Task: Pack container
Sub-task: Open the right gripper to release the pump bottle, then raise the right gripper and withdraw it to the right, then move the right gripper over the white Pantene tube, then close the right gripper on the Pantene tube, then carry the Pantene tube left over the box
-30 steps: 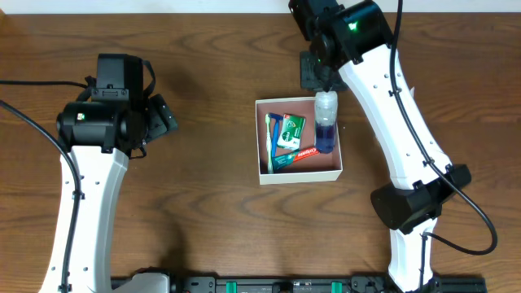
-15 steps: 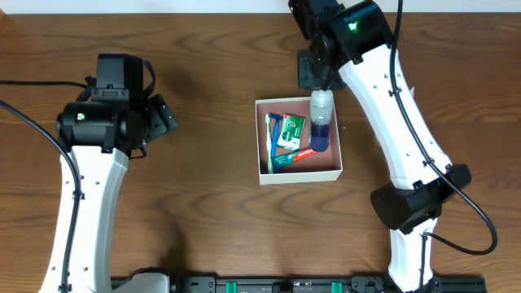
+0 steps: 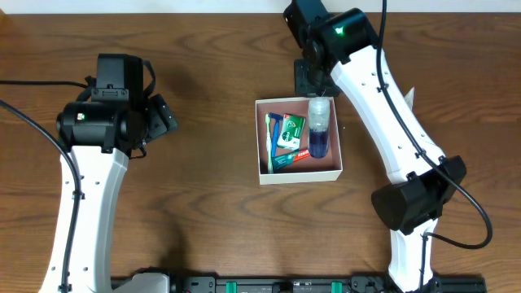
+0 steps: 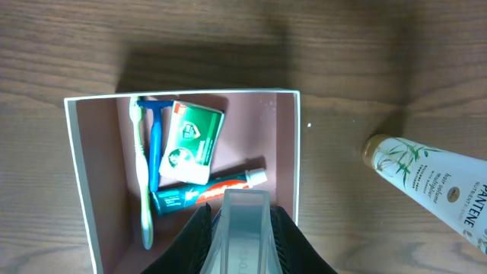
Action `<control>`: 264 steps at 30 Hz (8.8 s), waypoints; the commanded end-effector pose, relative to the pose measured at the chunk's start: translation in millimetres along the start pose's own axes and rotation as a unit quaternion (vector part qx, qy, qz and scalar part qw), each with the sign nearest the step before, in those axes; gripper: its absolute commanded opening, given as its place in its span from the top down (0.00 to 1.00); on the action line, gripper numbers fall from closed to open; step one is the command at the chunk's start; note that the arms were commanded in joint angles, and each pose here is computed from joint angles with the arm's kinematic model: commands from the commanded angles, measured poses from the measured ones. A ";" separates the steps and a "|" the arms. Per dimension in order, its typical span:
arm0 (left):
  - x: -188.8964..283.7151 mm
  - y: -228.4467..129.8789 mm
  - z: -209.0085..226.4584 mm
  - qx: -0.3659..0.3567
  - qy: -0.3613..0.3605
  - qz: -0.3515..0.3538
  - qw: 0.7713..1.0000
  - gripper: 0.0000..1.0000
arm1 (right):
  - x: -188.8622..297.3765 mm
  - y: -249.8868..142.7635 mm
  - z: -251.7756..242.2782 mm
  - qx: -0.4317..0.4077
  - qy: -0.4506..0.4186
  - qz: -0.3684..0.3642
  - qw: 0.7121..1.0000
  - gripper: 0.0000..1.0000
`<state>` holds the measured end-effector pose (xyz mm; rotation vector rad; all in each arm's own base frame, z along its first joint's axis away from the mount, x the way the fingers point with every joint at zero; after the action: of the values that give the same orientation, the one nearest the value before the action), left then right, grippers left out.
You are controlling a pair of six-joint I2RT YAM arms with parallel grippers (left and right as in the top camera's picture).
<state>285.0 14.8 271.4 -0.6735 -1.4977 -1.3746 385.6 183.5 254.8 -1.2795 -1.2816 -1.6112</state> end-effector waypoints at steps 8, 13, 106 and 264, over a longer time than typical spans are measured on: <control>-0.7 0.0 1.7 0.009 0.004 0.002 1.000 0.02 | 15.1 7.1 -7.5 -0.012 0.006 -0.030 0.999 0.87; -0.7 0.0 1.7 0.009 0.004 0.002 1.000 0.02 | 12.1 5.6 -7.9 -0.012 0.004 -0.024 1.000 0.84; -0.7 0.1 1.7 0.009 0.004 0.002 1.000 0.02 | -47.1 22.1 -13.8 0.014 0.009 -0.021 1.000 0.64; -0.7 0.1 1.7 0.009 0.004 0.002 1.000 0.02 | -9.0 -48.9 -75.2 0.163 0.068 0.048 0.983 0.98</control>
<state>285.0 14.8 271.4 -0.6735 -1.4977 -1.3746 320.2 123.2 231.7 -0.9713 -1.2799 -1.3300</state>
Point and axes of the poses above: each gripper's point midway between its finger pads, its own x axis back along the fingers, its own z axis along the line the jaws close on, y = z × x, the point moved 5 cm from there along x, back along the fingers, and after that the axes turned 15 degrees about -x, right-handed, at the moved point
